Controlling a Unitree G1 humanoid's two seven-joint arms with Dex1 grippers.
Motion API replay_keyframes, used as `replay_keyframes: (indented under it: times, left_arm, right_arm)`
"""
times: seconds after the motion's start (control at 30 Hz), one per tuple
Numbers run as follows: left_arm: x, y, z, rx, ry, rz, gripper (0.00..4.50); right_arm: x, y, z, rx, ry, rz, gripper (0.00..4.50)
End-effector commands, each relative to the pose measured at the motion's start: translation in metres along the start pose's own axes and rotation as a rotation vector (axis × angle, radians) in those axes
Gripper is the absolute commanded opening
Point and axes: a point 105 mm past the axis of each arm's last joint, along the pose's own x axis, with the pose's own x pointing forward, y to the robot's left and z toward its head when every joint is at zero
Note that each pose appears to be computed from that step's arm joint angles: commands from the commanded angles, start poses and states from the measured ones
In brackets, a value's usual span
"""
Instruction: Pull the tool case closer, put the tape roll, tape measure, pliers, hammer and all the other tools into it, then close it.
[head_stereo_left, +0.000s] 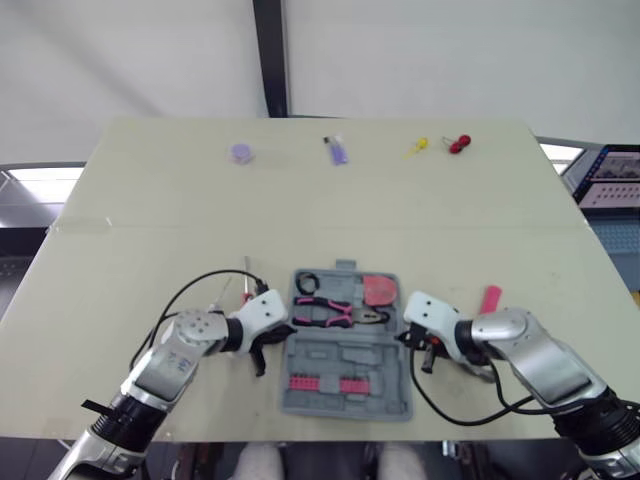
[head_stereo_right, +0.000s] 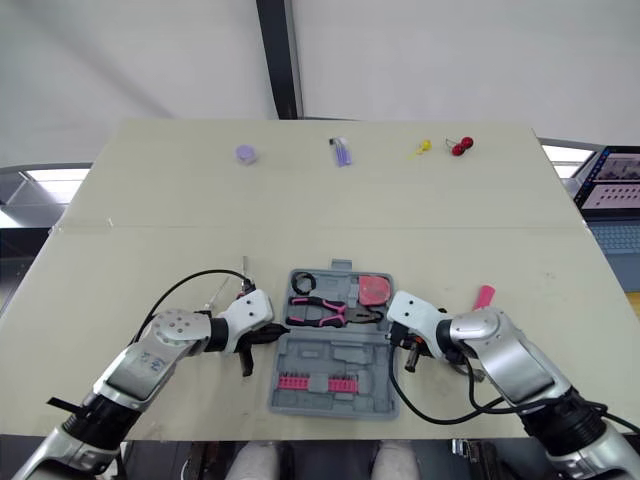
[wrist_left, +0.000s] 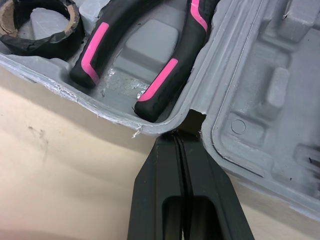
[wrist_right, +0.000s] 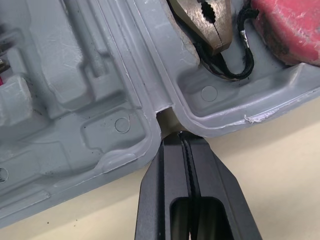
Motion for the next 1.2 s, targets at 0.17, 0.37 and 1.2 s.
replay_keyframes:
  times: [0.17, 0.37, 1.2]
  left_arm:
    - [0.001, 0.002, 0.011, 0.034, -0.031, 0.012, 0.00]
    - [0.001, 0.002, 0.011, 0.031, -0.031, 0.015, 0.00]
    - [-0.005, 0.002, -0.005, 0.007, 0.015, 0.020, 0.00]
  right_arm:
    - [-0.001, -0.004, 0.014, -0.051, -0.055, -0.032, 0.05]
    - [-0.001, -0.004, 0.014, -0.052, -0.054, -0.029, 0.05]
    - [-0.005, -0.008, -0.002, -0.031, -0.008, -0.049, 0.05]
